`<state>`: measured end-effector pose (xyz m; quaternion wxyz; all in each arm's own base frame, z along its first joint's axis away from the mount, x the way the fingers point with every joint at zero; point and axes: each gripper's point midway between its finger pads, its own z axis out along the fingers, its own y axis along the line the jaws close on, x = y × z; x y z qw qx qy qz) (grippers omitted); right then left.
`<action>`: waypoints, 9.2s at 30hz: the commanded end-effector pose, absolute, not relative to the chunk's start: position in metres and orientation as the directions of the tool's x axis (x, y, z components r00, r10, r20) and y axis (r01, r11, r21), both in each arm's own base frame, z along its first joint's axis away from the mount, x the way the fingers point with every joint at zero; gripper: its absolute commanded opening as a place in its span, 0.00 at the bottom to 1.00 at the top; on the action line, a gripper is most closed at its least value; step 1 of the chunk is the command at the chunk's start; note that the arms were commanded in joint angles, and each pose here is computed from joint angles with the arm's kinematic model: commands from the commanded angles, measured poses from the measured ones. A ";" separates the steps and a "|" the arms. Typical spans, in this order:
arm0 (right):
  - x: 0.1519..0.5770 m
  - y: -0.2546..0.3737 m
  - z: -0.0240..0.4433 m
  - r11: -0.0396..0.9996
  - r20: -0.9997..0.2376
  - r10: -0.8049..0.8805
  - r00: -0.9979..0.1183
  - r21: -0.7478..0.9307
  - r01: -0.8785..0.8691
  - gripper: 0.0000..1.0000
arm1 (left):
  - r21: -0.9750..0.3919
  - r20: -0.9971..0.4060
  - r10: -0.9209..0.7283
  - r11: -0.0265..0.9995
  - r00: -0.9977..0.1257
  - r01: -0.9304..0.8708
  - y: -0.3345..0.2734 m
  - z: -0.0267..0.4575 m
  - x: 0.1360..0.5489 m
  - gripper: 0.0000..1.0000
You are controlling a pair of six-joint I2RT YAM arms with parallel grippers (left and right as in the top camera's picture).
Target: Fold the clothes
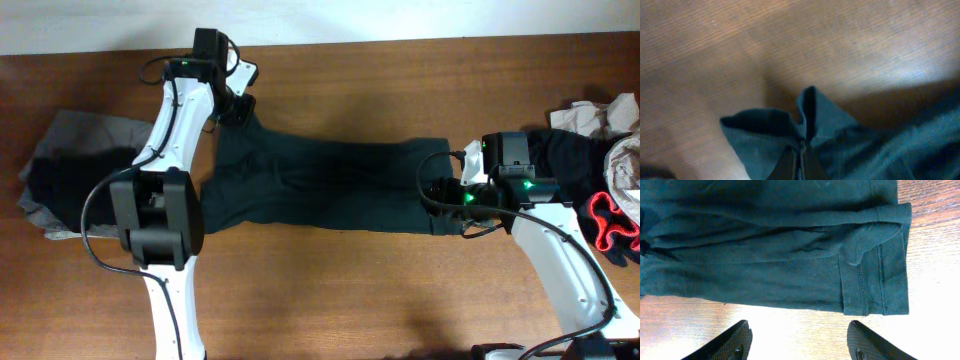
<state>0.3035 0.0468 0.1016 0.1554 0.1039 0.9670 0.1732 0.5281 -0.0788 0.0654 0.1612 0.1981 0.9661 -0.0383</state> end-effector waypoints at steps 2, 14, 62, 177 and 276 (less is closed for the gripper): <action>0.305 0.043 0.104 0.924 -0.281 0.250 -0.927 0.355 0.142 0.66 | -0.043 -0.216 0.383 0.915 -0.898 0.401 -0.091 0.060 0.499 0.01; 0.305 0.043 0.104 0.924 -0.280 0.250 -0.927 0.355 0.142 0.66 | -0.101 0.054 0.343 0.936 -0.938 0.336 -0.084 0.056 0.432 0.01; 0.300 0.039 0.101 0.931 -0.266 0.252 -0.931 0.329 0.158 0.66 | -0.002 -0.200 0.316 0.946 -0.927 0.323 -0.082 0.064 0.489 0.01; 0.470 0.027 0.020 0.883 -0.517 0.236 -0.823 0.468 -0.041 0.14 | -0.114 0.172 0.315 0.948 -0.933 0.299 -0.084 0.013 0.372 0.01; 0.334 0.026 0.003 0.840 -0.058 0.104 -0.993 0.540 0.057 0.44 | 0.040 -0.596 0.282 0.946 -0.752 0.322 -0.076 0.372 0.364 0.10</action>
